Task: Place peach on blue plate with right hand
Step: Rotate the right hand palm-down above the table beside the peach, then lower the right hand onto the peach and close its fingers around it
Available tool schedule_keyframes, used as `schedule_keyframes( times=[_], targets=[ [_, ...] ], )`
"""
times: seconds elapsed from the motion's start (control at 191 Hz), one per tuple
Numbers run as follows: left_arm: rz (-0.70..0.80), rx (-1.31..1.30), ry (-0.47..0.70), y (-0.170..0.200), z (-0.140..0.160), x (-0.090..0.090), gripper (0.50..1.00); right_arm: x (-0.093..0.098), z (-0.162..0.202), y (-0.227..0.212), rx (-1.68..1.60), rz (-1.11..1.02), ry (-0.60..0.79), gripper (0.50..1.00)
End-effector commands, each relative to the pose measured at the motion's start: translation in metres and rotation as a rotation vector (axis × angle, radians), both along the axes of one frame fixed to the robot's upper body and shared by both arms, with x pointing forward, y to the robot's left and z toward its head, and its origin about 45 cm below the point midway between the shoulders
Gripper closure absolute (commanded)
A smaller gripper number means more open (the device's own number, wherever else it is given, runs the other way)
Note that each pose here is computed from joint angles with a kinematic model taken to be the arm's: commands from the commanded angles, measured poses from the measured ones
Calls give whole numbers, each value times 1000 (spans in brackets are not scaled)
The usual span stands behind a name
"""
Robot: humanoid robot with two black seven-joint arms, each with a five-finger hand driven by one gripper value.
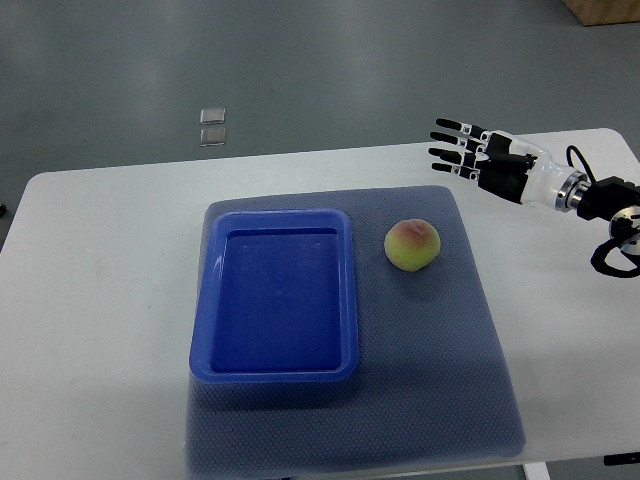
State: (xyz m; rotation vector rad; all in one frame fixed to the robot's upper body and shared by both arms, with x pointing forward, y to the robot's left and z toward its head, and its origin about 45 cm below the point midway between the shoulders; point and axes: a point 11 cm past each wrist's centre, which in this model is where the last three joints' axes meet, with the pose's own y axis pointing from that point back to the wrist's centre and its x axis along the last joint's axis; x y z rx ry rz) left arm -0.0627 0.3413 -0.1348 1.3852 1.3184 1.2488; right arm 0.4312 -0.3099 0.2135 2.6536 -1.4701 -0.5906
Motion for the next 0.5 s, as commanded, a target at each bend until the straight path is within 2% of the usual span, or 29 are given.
schedule_keyframes(
  times=[0.0,0.225,0.23,0.304,0.487,0.497],
  targets=[
    [-1,0,0,0,0,0,500,0,5,-8,-46,7,-32,574],
    [0,0,0,0,0,0,500,-2,13,-16,-259,123,-114,576],
    [0,2,0,1,0,0,500,-2,14,-13,-323,162,-150,576],
    [-1,2,0,1,0,0,500,-5,20,0,-402,236,-209,581],
    [-1,2,0,1,0,0,500,-9,27,17,-539,346,-283,579],
    [0,2,0,1,0,0,500,-9,29,25,-610,387,-320,579]
  ],
)
